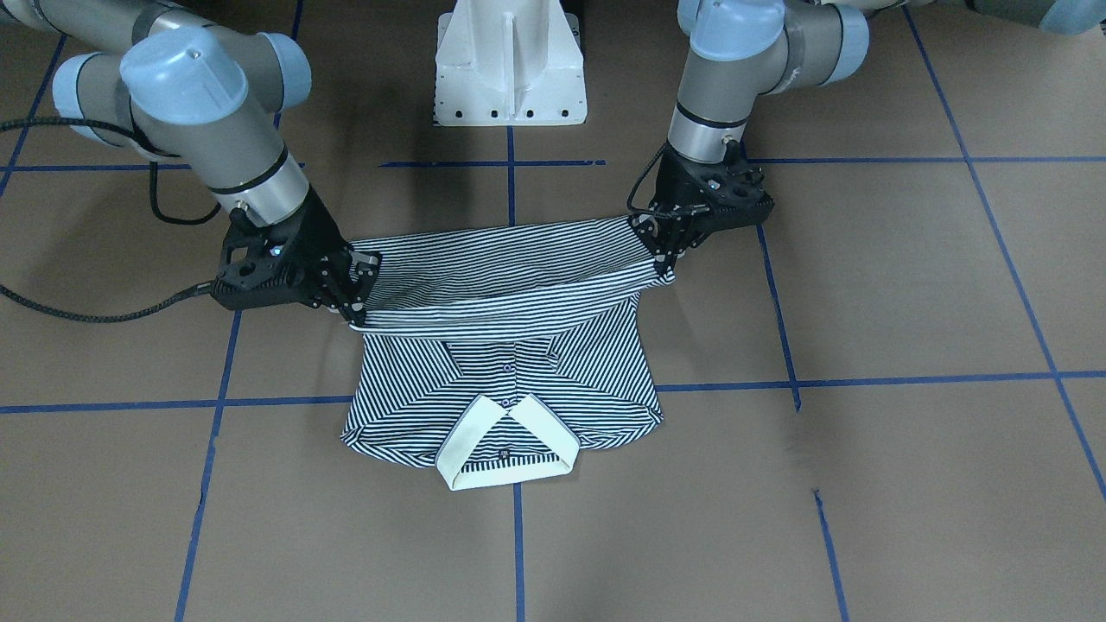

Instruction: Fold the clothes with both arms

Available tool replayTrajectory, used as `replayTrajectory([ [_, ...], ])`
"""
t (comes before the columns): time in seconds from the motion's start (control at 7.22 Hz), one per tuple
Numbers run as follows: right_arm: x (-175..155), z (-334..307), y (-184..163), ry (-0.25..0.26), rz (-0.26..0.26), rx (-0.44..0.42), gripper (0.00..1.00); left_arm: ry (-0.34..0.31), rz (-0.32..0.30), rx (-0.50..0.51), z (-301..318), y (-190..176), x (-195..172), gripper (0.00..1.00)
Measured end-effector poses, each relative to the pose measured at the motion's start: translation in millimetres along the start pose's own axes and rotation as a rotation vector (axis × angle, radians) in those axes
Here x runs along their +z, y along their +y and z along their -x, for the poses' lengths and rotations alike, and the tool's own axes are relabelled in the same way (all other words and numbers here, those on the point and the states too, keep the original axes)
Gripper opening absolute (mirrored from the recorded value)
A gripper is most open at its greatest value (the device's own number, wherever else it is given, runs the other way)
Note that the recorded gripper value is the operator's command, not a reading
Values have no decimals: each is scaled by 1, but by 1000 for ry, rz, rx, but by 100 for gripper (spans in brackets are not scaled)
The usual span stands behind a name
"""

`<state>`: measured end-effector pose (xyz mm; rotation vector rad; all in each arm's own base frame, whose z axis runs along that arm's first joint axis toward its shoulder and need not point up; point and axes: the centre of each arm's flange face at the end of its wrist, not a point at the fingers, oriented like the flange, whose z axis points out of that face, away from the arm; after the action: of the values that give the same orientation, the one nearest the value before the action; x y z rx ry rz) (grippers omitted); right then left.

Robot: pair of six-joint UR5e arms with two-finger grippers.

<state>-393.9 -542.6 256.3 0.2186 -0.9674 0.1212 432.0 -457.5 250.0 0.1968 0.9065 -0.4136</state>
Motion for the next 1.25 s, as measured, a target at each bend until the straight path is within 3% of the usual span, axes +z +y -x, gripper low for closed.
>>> replayTrajectory([
  [0.55, 49, -34, -74, 59, 27, 22, 0, -22, -60, -50, 1, -65, 61, 0],
  [0.83, 58, -27, -90, 57, 28, 26, 0, -25, -81, -68, -8, -90, 78, 0],
  [1.25, 60, -21, -94, 57, 29, 25, 0, -15, -96, -81, -24, -105, 74, 0],
])
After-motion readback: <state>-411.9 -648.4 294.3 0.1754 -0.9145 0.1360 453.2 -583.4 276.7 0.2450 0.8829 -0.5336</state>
